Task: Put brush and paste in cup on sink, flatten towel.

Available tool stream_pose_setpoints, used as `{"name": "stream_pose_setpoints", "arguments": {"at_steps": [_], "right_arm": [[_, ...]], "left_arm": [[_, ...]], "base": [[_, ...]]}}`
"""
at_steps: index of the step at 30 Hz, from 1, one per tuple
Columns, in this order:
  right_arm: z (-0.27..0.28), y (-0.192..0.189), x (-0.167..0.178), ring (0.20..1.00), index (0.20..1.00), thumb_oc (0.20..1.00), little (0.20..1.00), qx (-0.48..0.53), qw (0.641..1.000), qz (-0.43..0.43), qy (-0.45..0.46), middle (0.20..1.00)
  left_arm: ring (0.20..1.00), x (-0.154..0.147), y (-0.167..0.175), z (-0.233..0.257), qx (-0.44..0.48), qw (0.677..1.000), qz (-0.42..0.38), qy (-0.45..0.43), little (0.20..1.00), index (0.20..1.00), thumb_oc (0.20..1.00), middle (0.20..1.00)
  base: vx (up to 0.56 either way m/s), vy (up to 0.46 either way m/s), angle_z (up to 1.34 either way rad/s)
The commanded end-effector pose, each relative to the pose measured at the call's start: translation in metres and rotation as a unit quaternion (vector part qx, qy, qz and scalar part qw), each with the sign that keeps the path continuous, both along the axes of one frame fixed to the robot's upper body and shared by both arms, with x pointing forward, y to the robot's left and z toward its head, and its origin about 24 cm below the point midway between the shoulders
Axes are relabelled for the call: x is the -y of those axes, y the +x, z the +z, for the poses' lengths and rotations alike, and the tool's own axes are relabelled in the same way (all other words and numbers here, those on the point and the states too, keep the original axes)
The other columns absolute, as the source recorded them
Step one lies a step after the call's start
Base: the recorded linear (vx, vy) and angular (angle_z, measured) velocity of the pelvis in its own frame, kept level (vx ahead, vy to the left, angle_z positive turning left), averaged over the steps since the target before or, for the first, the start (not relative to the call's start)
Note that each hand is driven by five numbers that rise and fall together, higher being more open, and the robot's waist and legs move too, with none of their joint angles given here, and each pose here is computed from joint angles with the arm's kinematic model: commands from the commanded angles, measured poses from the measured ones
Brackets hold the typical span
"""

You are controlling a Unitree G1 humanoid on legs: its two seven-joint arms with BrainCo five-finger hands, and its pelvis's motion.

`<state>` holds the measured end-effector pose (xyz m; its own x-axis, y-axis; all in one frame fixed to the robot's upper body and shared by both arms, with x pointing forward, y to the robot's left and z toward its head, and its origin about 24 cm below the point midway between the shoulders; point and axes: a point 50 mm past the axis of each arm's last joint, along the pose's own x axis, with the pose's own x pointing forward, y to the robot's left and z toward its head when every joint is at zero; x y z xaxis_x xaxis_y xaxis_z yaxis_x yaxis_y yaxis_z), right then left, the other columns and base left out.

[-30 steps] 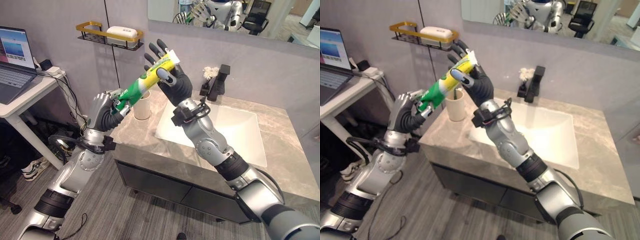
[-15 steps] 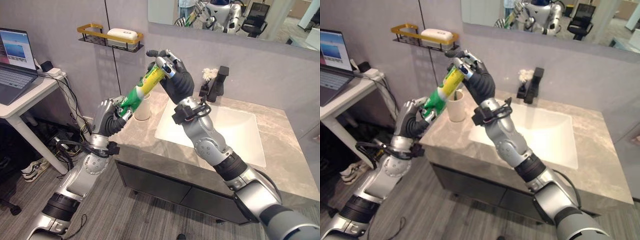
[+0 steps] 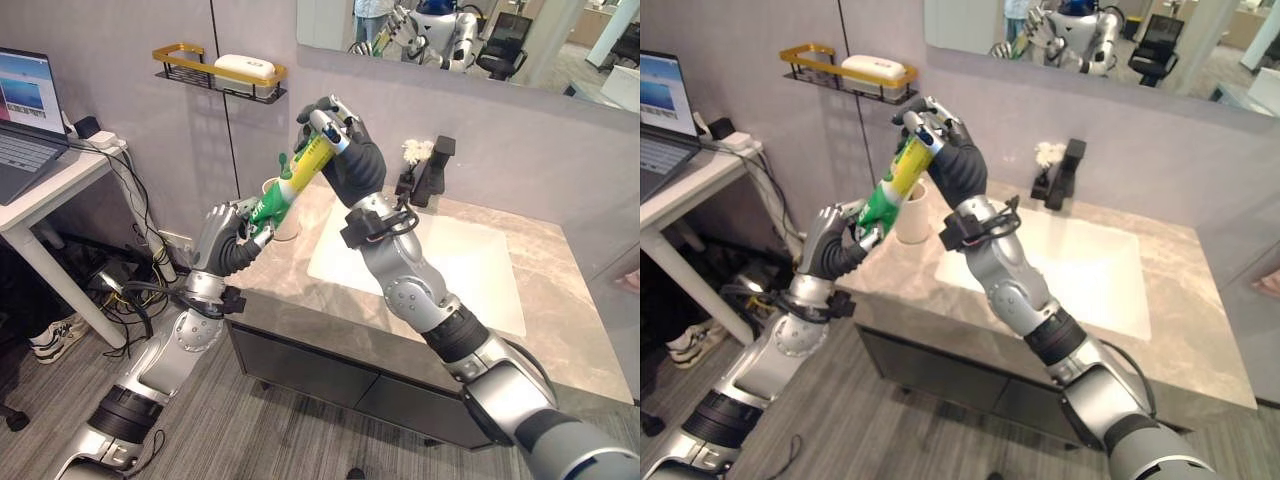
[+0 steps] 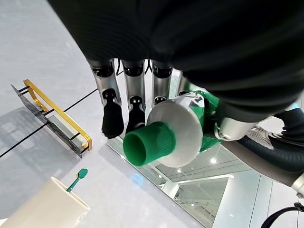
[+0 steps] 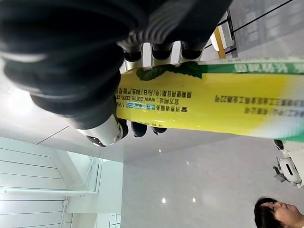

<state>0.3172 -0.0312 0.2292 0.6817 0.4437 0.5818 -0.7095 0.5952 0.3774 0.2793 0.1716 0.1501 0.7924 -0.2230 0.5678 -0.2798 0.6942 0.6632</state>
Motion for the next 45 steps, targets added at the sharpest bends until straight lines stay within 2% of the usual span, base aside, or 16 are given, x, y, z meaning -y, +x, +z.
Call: {"name": "stream_pose_setpoints", "arguments": {"at_steps": [1,2,3,4,12,17,27,33,34,35,36,37,38,45], "right_arm": [[0.036,-0.018,-0.014,0.200,0.200,0.200,0.200,0.069,0.996,0.038,0.048,0.200],[0.036,-0.019,-0.013,0.420,0.420,0.420,0.420,0.072,0.996,0.037,0.049,0.420],[0.037,-0.019,-0.013,0.937,0.937,0.937,0.937,0.075,0.995,0.034,0.051,0.937],[0.041,-0.021,-0.011,1.000,1.000,1.000,1.000,0.086,0.995,0.025,0.051,1.000],[0.038,-0.027,-0.016,1.000,1.000,1.000,1.000,0.065,0.994,0.039,0.077,1.000],[0.036,-0.036,-0.018,1.000,1.000,1.000,1.000,0.055,0.993,0.051,0.093,1.000],[0.034,-0.036,-0.024,1.000,1.000,1.000,1.000,0.049,0.996,0.043,0.062,1.000],[0.030,-0.037,-0.034,1.000,1.000,1.000,1.000,0.041,0.996,0.072,0.036,1.000],[0.031,-0.038,-0.036,0.922,0.922,0.922,0.922,0.041,0.996,0.075,0.033,0.922],[0.030,-0.038,-0.037,0.721,0.721,0.721,0.721,0.041,0.996,0.078,0.030,0.721],[0.030,-0.038,-0.037,0.586,0.586,0.586,0.586,0.042,0.996,0.077,0.029,0.586],[0.031,-0.038,-0.038,0.545,0.545,0.545,0.545,0.042,0.996,0.079,0.030,0.545],[0.031,-0.038,-0.038,0.200,0.200,0.200,0.200,0.044,0.995,0.079,0.031,0.200],[0.037,-0.038,-0.037,0.200,0.200,0.200,0.200,0.061,0.995,0.066,0.041,0.200]], "left_arm": [[0.200,0.018,0.005,0.056,0.117,0.992,-0.040,0.006,0.200,0.200,0.200,0.200],[0.200,0.018,0.005,0.057,0.120,0.992,-0.040,0.007,0.200,0.200,0.200,0.200],[0.200,0.019,0.006,0.057,0.122,0.992,-0.038,0.007,0.200,0.200,0.200,0.200],[0.200,0.018,0.006,0.059,0.131,0.991,-0.032,0.009,0.200,0.200,0.200,0.200],[0.200,0.014,0.014,0.063,0.175,0.983,0.028,0.055,0.200,0.200,0.200,0.200],[0.200,0.008,0.024,0.070,0.216,0.963,0.093,0.136,0.200,0.200,0.200,0.200],[0.200,0.012,0.028,0.074,0.229,0.956,0.099,0.156,0.200,0.200,0.200,0.200],[0.200,0.015,0.030,0.072,0.226,0.953,0.096,0.178,0.200,0.200,0.200,0.200],[0.200,0.016,0.030,0.072,0.226,0.953,0.094,0.177,0.200,0.200,0.200,0.200],[0.200,0.017,0.030,0.071,0.223,0.954,0.091,0.176,0.200,0.200,0.200,0.200],[0.200,0.018,0.030,0.069,0.221,0.955,0.089,0.177,0.200,0.200,0.200,0.200],[0.200,0.019,0.031,0.067,0.217,0.956,0.087,0.178,0.200,0.200,0.200,0.200],[0.200,0.019,0.031,0.065,0.212,0.957,0.085,0.177,0.200,0.200,0.200,0.200],[0.200,0.024,0.028,0.050,0.184,0.967,0.061,0.164,0.200,0.200,0.200,0.200]], "base": [[0.00,0.000,0.00],[0.00,0.000,0.00],[0.00,0.000,0.00],[0.00,0.000,0.00],[0.00,0.000,0.00],[0.00,0.000,0.00],[-0.01,0.005,-0.06],[0.00,-0.001,-0.02],[0.00,0.000,0.00],[0.00,0.000,0.00],[0.00,0.000,0.00],[0.00,0.000,0.00],[0.00,0.000,0.00],[0.00,-0.001,-0.01]]}}
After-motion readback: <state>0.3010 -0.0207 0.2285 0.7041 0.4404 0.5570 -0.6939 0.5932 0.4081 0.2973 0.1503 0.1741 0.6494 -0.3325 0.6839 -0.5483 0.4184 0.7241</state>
